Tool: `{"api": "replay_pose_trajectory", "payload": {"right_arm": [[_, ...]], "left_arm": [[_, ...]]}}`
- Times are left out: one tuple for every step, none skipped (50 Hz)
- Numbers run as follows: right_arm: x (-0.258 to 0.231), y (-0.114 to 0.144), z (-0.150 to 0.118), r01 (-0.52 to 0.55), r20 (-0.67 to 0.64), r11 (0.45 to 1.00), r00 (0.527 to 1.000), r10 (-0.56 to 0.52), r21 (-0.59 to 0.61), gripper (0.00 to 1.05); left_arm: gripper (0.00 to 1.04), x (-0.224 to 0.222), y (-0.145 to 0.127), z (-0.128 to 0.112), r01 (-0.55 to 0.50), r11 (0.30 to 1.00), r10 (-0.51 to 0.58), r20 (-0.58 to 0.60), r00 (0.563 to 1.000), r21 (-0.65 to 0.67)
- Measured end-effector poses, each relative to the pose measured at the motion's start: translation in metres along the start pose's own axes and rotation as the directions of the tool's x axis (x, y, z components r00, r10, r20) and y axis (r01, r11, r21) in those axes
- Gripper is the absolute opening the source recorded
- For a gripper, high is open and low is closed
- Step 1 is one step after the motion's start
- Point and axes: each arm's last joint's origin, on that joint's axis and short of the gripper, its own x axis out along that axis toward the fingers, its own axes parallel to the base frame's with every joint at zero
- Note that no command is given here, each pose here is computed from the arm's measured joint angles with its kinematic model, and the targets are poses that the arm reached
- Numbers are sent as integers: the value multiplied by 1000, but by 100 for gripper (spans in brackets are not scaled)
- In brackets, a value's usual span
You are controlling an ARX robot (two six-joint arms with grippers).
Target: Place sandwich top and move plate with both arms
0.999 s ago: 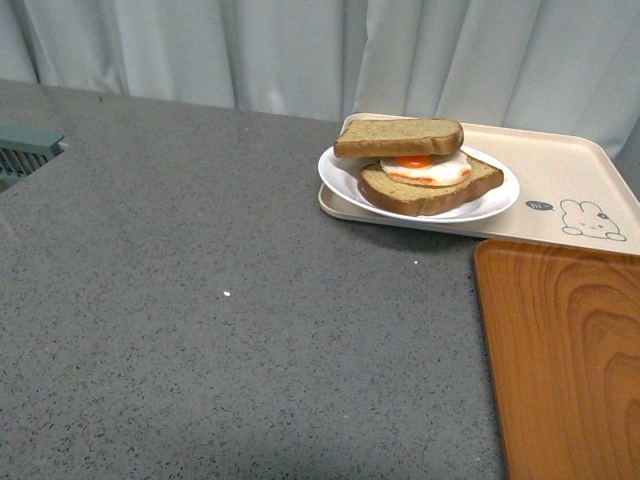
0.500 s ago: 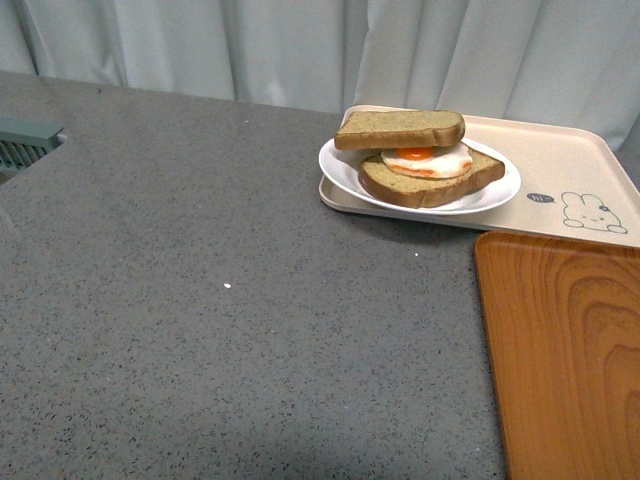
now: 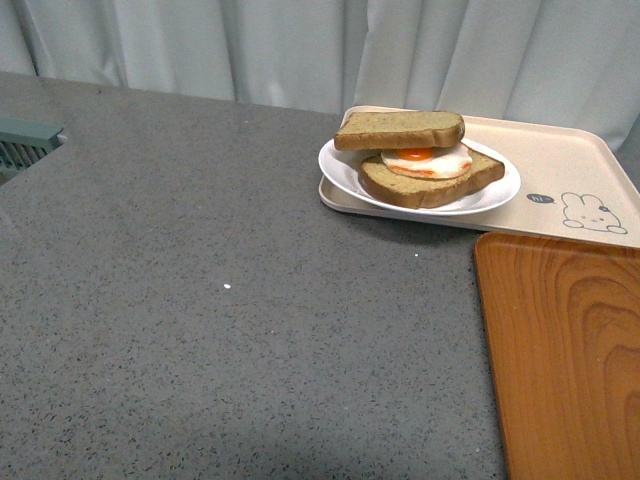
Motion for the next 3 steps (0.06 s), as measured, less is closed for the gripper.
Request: {"api": "replay_pose_trajectory", "payload": {"right_arm": [[0, 0, 0, 0, 0, 1000, 1000, 0, 0, 96], [0, 0, 0, 0, 0, 1000, 1000, 0, 0, 96], [0, 0, 0, 0, 0, 1000, 1000, 0, 0, 96]], "left_arm": [[98, 0, 0, 0, 0, 1000, 0, 0, 1000, 0], [98, 0, 0, 0, 0, 1000, 0, 0, 1000, 0], [98, 0, 0, 0, 0, 1000, 0, 0, 1000, 0]]}}
